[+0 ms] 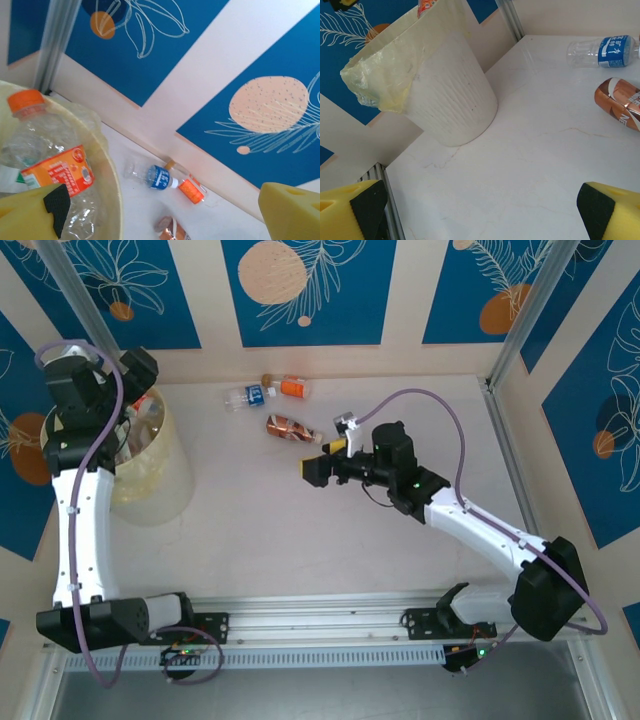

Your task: Put the plastic bottles in the bin

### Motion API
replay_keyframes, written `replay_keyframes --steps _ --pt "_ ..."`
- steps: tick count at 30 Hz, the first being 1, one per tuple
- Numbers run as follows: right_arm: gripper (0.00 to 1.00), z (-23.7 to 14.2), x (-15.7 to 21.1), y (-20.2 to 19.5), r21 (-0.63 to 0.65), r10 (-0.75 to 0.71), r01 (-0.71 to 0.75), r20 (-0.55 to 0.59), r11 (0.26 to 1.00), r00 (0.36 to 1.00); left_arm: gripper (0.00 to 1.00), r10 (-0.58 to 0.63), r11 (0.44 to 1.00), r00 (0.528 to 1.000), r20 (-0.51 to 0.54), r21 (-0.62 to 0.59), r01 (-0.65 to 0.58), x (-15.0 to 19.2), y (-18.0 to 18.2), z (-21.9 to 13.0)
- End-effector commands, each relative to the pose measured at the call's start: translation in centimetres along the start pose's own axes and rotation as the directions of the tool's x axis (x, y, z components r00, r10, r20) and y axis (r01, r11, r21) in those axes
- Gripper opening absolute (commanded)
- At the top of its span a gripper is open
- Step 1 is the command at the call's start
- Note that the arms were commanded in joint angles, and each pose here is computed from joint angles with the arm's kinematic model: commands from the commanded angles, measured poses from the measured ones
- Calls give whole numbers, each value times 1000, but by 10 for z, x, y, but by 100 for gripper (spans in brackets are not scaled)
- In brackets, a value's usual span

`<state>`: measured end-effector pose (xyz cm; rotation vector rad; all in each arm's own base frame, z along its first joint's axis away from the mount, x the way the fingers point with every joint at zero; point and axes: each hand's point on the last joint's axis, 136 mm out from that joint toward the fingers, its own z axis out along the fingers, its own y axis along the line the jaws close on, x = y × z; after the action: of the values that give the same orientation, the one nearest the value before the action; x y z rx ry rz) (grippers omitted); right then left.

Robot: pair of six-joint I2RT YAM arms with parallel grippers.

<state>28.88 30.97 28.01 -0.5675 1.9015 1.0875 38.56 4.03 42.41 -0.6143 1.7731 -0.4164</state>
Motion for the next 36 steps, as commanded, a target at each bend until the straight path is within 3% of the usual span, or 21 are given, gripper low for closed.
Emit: replay_keyframes --steps 1,4,7,12,18,23,27,32,36 --pt "99 4 -7 11 -23 -23 22 -3 999 1000 100 38 990 993 -113 139 -22 30 -21 13" --pt "100 5 -8 5 15 -12 12 12 1000 1000 100 96 960 980 -172 277 -45 47 -51 7" --pt "99 2 -6 -7 77 -11 8 43 997 999 100 219 889 957 -188 442 -117 72 -101 -7" --pt "99 -9 3 -35 190 8 -21 67 981 998 100 358 822 907 -222 536 -193 125 -150 2" --pt "99 -32 15 -60 273 48 -66 74 960 996 100 360 894 884 -298 382 -235 172 -142 63" --pt "100 -52 23 -74 320 66 -94 98 943 993 100 196 969 908 -371 218 -120 212 -125 102" --pt "99 -62 29 -80 345 79 -108 97 932 992 100 58 998 919 -389 41 -46 253 -108 117" --pt "100 -71 35 -83 363 87 -115 93 925 992 100 -136 964 893 -429 -265 19 298 -76 129" --pt "100 -78 40 -85 381 91 -120 94 917 991 100 -182 923 891 -415 -386 9 324 -65 141"
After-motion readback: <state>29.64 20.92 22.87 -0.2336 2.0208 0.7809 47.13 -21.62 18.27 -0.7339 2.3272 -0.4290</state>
